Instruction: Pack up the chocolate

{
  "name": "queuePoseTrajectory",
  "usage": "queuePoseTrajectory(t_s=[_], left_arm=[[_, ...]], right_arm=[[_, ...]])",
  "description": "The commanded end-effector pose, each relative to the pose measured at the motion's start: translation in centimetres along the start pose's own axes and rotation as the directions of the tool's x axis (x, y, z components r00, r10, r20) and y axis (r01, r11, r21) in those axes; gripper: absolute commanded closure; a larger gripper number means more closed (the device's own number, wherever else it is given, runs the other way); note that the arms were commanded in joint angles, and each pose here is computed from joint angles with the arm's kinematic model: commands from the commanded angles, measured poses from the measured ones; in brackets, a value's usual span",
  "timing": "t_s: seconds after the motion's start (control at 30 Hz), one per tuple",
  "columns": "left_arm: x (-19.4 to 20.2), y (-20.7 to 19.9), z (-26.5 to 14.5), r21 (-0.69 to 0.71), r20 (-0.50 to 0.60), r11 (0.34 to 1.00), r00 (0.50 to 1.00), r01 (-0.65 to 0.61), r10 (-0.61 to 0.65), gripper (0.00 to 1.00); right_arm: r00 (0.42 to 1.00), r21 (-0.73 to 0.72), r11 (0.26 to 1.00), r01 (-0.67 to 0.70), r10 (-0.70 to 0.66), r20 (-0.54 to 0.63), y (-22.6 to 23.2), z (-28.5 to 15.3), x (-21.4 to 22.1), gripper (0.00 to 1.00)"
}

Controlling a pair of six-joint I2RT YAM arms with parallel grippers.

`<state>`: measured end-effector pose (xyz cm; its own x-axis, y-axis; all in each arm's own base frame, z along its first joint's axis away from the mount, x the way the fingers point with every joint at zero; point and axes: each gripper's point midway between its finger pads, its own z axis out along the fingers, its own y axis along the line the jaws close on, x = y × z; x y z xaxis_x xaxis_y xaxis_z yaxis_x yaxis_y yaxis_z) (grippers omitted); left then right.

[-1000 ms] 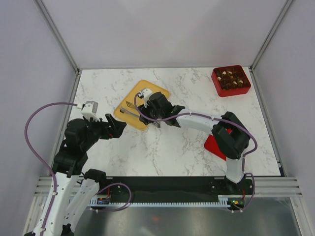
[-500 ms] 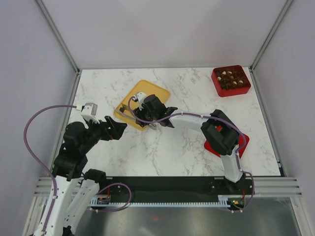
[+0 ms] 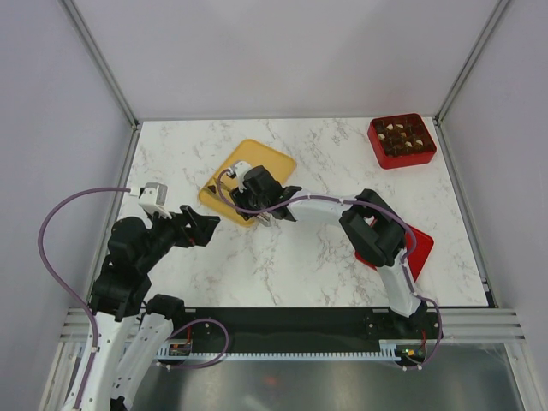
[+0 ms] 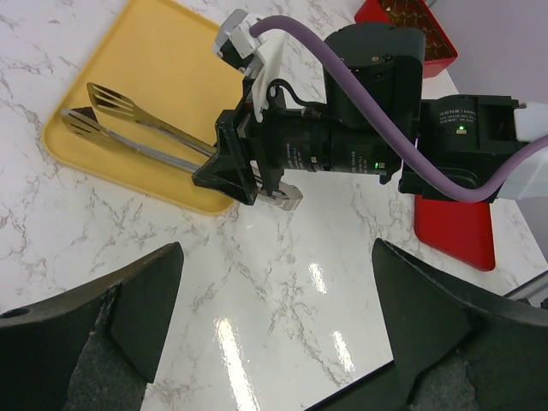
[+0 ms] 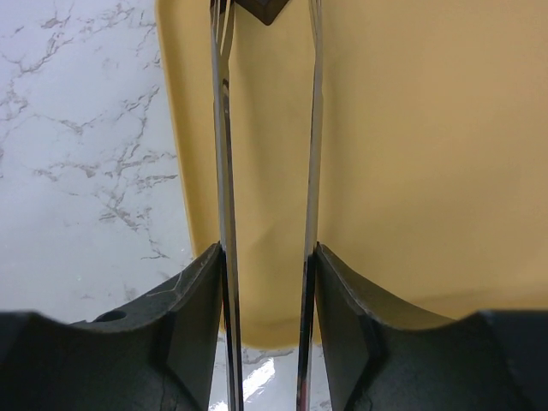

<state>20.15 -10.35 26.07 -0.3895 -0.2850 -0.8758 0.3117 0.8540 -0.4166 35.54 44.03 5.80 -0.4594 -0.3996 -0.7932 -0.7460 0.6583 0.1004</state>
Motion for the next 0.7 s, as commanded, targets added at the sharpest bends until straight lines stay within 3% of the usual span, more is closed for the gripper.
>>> queuePoseTrajectory(t_s=[0.0,0.4,0.67], left_arm=[[-1.0,-0.1,-0.1,0.007,0.049,0.999,0.998,-0.035,0.034,0.0],[-0.6,0.3,0.3,-0.008,0.026,1.0,0.999,-0.026,0.027,0.0],[0.2,1.1,1.1,-0.045,-0.026,0.999,1.0,-0.015,0.014,0.0]], right_arm=[[0.998,0.021,0.999,0.028,-0.029,0.057,0.1,0.0,-2.5,0.48],[0.997,0.102,0.993,-0.052,0.047,0.055,-3.2,-0.9,-2.0,0.59],[0.984,0.157,0.976,-0.152,0.134,0.12,-8.9,-5.9,-3.4,0.6]])
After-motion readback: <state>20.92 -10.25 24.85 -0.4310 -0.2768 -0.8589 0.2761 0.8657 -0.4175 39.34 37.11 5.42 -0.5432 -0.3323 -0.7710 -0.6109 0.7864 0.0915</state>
